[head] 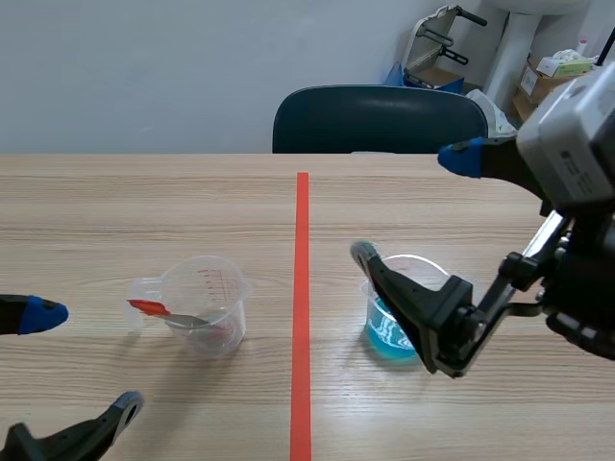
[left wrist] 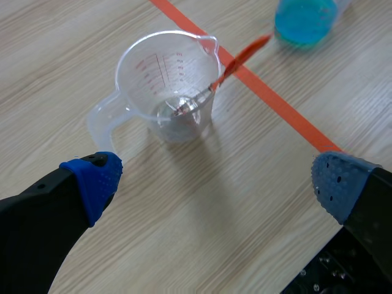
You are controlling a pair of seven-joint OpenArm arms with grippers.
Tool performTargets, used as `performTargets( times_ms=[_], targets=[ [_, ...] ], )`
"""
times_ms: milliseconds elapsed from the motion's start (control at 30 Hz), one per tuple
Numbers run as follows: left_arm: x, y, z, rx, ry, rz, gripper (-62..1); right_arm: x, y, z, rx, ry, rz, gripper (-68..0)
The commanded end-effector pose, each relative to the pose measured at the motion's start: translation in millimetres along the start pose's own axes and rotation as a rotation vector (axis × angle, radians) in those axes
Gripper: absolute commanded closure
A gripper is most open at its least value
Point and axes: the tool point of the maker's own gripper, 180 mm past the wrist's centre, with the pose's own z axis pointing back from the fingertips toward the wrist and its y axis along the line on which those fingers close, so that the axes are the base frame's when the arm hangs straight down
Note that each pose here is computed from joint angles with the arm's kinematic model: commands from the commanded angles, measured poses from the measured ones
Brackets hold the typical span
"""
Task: Do the redox reaction experiment
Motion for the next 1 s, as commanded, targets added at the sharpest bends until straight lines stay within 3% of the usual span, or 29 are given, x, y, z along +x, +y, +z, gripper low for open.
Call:
performTargets(
  times_ms=[0, 400, 600, 967],
  targets=[
    [5, 6, 7, 0.014, -0.018, -0.013, -62.3, 9.7, -2, -5, 0.011, -0.03, 0.018, -67.9],
    [10, 48, 45, 0.094, -0.015, -0.088, -62.3, 4.5, 37, -45, 0.192, -0.048, -0.006, -67.9],
    [18, 67, 49, 0.115, 0.003, -0.16, -62.3, 2.7, 67, -62, 0.313, -0.055, 0.031, -67.9],
    [49, 88, 49, 0.121, -0.055, -0.205, -62.3, -12.3, 117, -90, 0.459, -0.047, 0.03, -67.9]
  ],
)
